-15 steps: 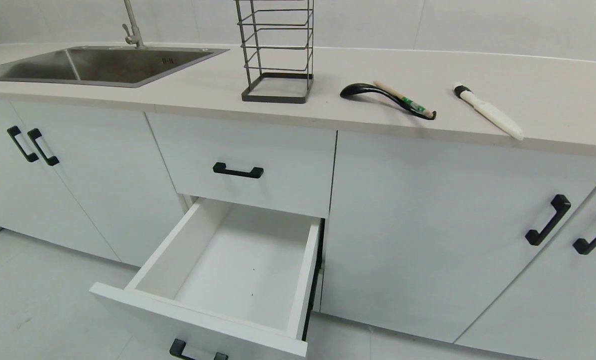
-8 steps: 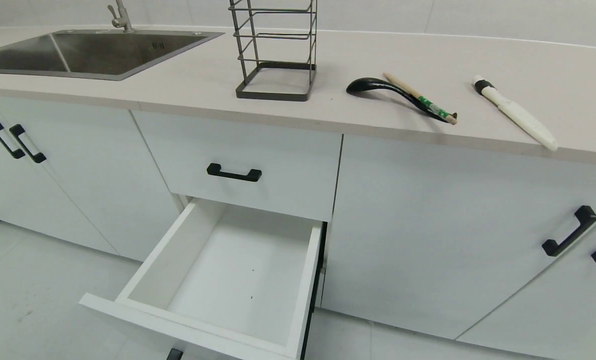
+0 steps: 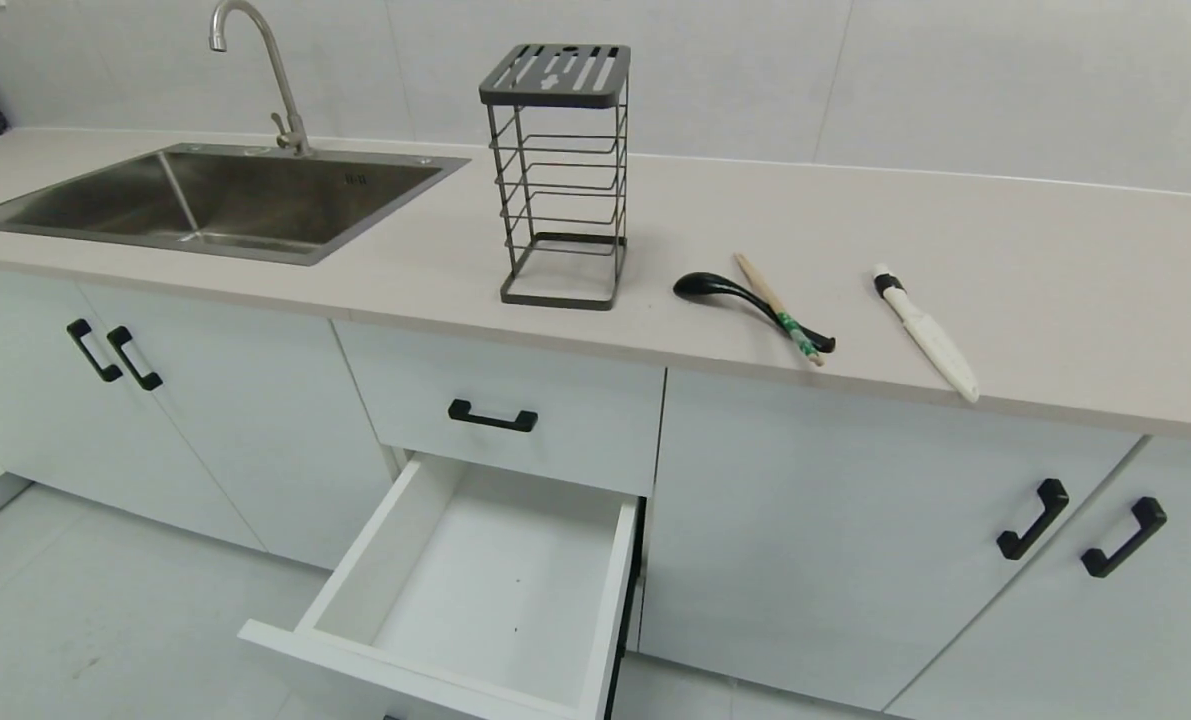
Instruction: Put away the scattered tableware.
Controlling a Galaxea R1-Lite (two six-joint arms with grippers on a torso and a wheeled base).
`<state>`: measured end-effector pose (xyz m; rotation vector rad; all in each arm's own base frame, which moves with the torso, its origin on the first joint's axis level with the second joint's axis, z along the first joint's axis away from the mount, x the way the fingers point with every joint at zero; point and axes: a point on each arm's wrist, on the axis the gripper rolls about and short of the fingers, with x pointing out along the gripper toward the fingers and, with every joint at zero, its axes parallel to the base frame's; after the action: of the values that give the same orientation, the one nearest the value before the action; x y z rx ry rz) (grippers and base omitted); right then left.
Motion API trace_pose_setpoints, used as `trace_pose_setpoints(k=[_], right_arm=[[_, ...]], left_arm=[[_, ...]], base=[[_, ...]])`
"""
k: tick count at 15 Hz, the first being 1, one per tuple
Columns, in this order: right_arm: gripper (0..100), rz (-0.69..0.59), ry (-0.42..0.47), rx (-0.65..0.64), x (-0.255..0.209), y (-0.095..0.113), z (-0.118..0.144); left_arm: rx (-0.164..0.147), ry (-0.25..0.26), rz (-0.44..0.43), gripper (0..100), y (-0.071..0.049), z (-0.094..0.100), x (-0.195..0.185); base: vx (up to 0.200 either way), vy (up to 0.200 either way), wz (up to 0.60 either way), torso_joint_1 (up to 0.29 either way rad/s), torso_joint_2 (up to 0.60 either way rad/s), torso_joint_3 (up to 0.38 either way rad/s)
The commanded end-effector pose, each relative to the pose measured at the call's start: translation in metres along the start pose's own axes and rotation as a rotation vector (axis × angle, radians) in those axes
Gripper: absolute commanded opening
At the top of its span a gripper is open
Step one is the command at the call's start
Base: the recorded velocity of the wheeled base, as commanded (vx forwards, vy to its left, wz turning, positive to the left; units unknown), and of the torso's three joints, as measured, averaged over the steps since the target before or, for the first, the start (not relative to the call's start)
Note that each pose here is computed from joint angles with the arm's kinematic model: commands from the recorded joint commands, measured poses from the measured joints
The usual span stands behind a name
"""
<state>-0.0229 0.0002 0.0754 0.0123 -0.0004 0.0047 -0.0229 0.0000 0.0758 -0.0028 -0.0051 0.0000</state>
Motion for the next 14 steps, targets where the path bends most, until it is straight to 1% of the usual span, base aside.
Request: trace_pose_setpoints(k=[1, 3, 4, 8, 11, 14], right_arm=[[0, 0.0, 0.0, 0.0, 0.0001, 0.0, 0.0001], [0, 0.0, 0.0, 0.0, 0.0001, 0.0, 0.0001], [0, 0.0, 0.0, 0.0, 0.0001, 0.0, 0.0001], [0, 0.001, 0.0, 0.0, 0.0001, 0.0, 0.0001], [0, 0.0, 0.0, 0.0, 0.0001, 0.0, 0.0001], [0, 0.0, 0.0, 0.0, 0.0001, 0.0, 0.0001]], left_arm=[[0.0, 0.001, 0.0, 100, 0.0, 0.0001, 0.0001], [0.0, 0.001, 0.0, 100, 0.0, 0.0001, 0.0001], [0.0, 0.001, 0.0, 100, 0.0, 0.0001, 0.0001], [-0.002, 0.001, 0.0, 100, 0.0, 0.0001, 0.0001], [-0.01, 0.0, 0.002, 100, 0.0, 0.0001, 0.0001], [-0.01, 0.0, 0.002, 100, 0.0, 0.0001, 0.0001]], base=[[0.0, 0.0, 0.0, 0.139, -0.46, -0.222], [0.0, 0.0, 0.0, 0.081, -0.48, -0.215], [0.0, 0.0, 0.0, 0.237, -0.49, -0.222], [0.0, 0.0, 0.0, 0.38, -0.49, -0.234], [0.0, 0.0, 0.0, 0.291, -0.51, -0.243], [0.0, 0.0, 0.0, 0.261, -0.5, -0.235]])
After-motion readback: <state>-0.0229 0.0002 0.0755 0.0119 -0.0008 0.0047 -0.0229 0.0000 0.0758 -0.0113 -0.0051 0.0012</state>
